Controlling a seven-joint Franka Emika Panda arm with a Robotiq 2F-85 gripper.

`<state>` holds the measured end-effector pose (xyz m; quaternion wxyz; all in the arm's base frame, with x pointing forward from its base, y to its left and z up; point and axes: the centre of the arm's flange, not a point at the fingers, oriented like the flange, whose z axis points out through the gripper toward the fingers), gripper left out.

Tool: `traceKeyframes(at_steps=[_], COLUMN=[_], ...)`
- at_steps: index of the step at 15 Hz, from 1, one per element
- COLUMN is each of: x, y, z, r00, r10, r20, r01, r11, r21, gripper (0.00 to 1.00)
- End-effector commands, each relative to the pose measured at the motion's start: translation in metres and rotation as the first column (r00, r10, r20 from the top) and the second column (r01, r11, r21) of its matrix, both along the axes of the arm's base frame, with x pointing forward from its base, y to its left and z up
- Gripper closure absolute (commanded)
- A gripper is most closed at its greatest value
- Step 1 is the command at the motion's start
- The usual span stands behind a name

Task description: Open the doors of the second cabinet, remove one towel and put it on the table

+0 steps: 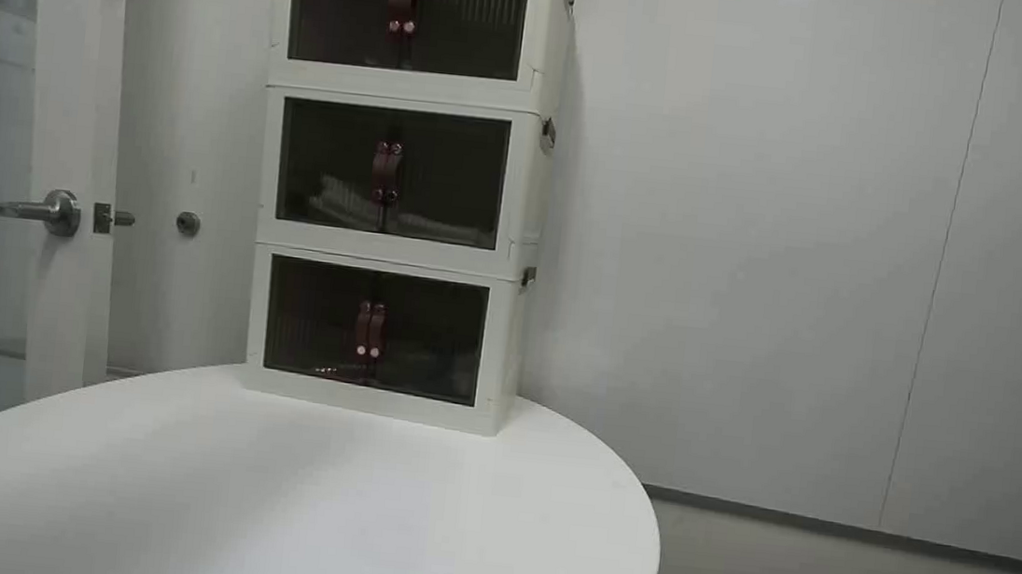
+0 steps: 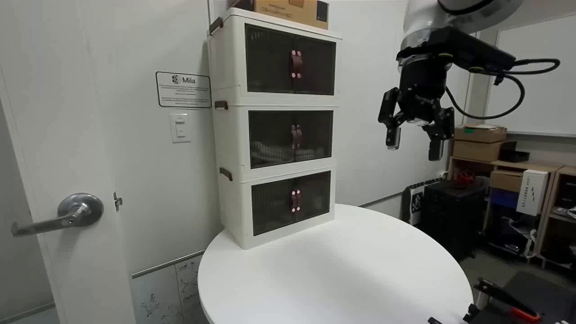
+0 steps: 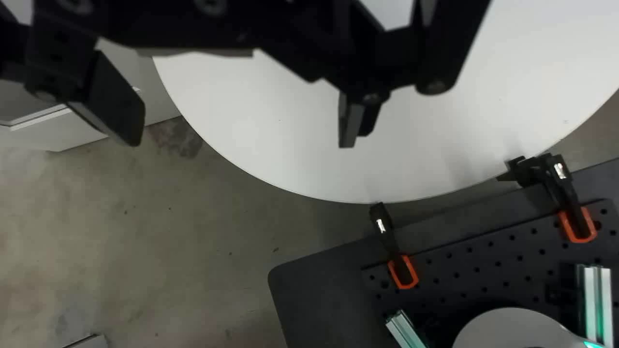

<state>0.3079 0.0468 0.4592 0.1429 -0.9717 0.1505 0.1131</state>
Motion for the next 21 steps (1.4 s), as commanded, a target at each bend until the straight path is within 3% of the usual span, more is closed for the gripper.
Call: traceKeyframes(at_steps=[1, 7, 12, 15, 18, 21], x=[0.000, 0.002, 0.035, 0.063, 0.099, 0.135], y=[0.000, -0.001, -0.024, -0.035, -0.042, -0.057], z=[0.000, 0.001, 0.020, 0.041, 0.065, 0.082], r00=[1.000, 1.000, 0.999, 0.990, 0.969, 0.924], r10=[0.000, -0.003, 0.043, 0.095, 0.158, 0.212], r20=[0.000, 0.005, 0.033, 0.105, 0.188, 0.318], r01=[0.000, 0.003, -0.039, -0.074, -0.126, -0.176], r11=[1.000, 1.000, 0.993, 0.980, 0.977, 0.975], r21=[0.000, -0.008, -0.115, -0.185, -0.175, -0.138], gripper=[0.00, 0.00, 0.00, 0.00, 0.00, 0.00])
